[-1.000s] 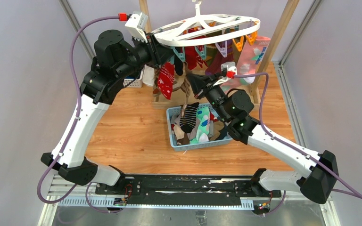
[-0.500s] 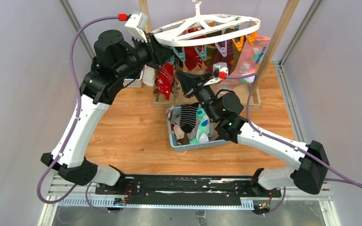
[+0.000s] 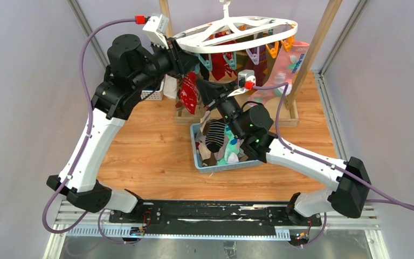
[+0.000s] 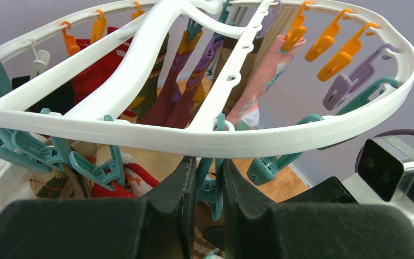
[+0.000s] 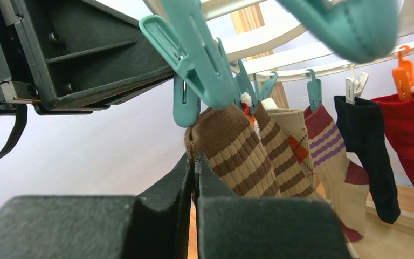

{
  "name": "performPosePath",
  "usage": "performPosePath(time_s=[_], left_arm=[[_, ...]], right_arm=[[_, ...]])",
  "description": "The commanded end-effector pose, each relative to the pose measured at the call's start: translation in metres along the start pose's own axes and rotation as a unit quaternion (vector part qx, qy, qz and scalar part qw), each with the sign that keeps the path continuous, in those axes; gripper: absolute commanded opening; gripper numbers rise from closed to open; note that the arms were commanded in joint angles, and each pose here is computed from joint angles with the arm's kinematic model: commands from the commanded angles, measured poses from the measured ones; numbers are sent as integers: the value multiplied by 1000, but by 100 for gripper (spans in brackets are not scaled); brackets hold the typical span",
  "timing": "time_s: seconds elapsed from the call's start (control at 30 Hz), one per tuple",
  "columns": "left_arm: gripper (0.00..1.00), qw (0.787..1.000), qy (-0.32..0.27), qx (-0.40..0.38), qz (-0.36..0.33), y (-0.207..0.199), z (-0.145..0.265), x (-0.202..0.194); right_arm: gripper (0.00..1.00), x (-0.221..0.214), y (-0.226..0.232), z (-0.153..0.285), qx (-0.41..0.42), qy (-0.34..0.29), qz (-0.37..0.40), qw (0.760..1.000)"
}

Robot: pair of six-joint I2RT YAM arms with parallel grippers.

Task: Clip the socks to the hanger
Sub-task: Clamp the sock onto the hanger.

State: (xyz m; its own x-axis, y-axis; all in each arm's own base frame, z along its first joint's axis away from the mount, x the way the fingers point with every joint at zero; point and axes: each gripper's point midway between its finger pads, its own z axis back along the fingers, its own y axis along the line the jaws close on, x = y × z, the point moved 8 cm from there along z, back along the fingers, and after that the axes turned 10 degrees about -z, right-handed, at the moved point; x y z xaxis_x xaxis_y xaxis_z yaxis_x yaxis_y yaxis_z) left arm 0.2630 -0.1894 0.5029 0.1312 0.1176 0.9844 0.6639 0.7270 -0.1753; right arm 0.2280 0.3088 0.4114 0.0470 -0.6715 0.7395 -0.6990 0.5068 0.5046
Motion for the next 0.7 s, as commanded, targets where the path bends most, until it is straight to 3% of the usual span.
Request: performPosePath(time_s=[0.0, 0.67], left_arm=[[1, 998, 39, 45, 7, 10, 10, -14], [1, 998, 41, 46, 7, 11, 10, -14]], right_arm=[[0, 7, 17, -6, 26, -16, -7, 999], [0, 4, 29, -8, 42, -23, 7, 999]])
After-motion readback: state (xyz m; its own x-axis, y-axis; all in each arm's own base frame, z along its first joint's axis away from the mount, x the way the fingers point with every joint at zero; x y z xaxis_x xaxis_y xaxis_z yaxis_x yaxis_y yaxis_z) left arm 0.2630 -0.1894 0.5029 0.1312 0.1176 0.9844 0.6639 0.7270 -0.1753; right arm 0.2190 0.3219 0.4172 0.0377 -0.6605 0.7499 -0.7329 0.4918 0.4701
